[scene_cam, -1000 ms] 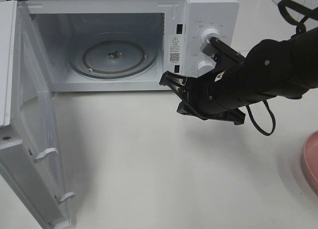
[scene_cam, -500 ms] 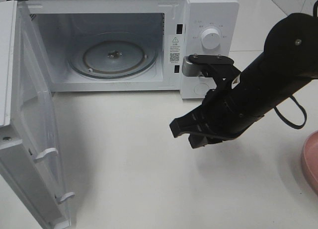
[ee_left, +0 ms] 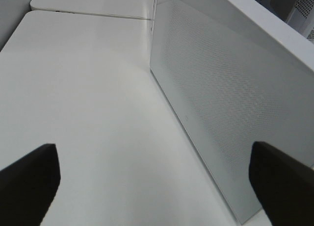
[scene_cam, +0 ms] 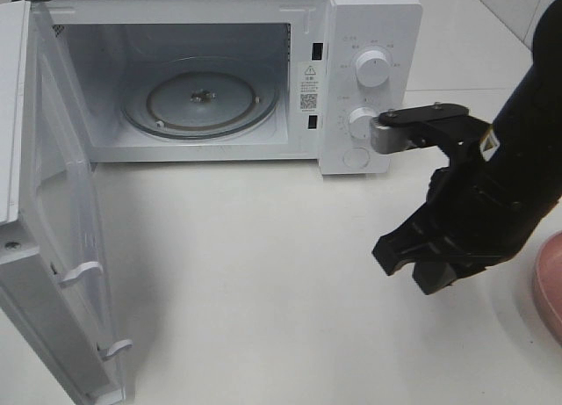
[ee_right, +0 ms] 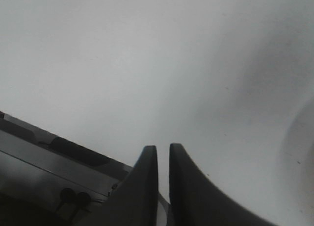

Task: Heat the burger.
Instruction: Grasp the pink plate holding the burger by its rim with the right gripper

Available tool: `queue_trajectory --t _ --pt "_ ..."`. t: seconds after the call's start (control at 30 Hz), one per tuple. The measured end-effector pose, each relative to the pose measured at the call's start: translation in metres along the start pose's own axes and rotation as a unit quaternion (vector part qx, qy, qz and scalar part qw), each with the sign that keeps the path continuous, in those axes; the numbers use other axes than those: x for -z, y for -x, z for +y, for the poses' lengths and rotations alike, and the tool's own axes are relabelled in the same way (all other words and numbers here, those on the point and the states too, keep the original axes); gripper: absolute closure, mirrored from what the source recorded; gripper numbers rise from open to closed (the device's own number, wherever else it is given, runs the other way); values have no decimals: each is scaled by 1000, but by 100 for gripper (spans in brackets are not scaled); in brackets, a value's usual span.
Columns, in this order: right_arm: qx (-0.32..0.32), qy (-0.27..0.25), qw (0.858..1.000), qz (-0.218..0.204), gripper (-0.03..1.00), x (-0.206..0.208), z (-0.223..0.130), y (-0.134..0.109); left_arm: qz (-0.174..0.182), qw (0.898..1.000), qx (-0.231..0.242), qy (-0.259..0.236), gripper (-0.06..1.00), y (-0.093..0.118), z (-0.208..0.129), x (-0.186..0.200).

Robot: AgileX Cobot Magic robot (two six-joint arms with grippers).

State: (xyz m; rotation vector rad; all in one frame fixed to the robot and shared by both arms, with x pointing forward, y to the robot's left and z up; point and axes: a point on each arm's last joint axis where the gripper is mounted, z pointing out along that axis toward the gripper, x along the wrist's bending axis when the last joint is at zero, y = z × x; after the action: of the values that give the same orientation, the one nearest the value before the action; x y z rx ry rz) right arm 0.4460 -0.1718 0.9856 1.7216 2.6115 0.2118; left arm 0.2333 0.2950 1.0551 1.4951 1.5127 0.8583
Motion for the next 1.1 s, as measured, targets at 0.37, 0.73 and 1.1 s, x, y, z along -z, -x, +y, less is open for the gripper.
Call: queue_trajectory --t 0.37,0.73,1.1 --pt "-60 -22 995 -72 85 20 -14 41 0 1000 0 0 -5 0 0 0" --pt "-117 -2 985 -129 62 42 -28 73 0 1000 0 0 -5 0 0 0" --pt "-111 -27 983 -145 9 19 -53 76 0 1000 0 0 -5 0 0 0"
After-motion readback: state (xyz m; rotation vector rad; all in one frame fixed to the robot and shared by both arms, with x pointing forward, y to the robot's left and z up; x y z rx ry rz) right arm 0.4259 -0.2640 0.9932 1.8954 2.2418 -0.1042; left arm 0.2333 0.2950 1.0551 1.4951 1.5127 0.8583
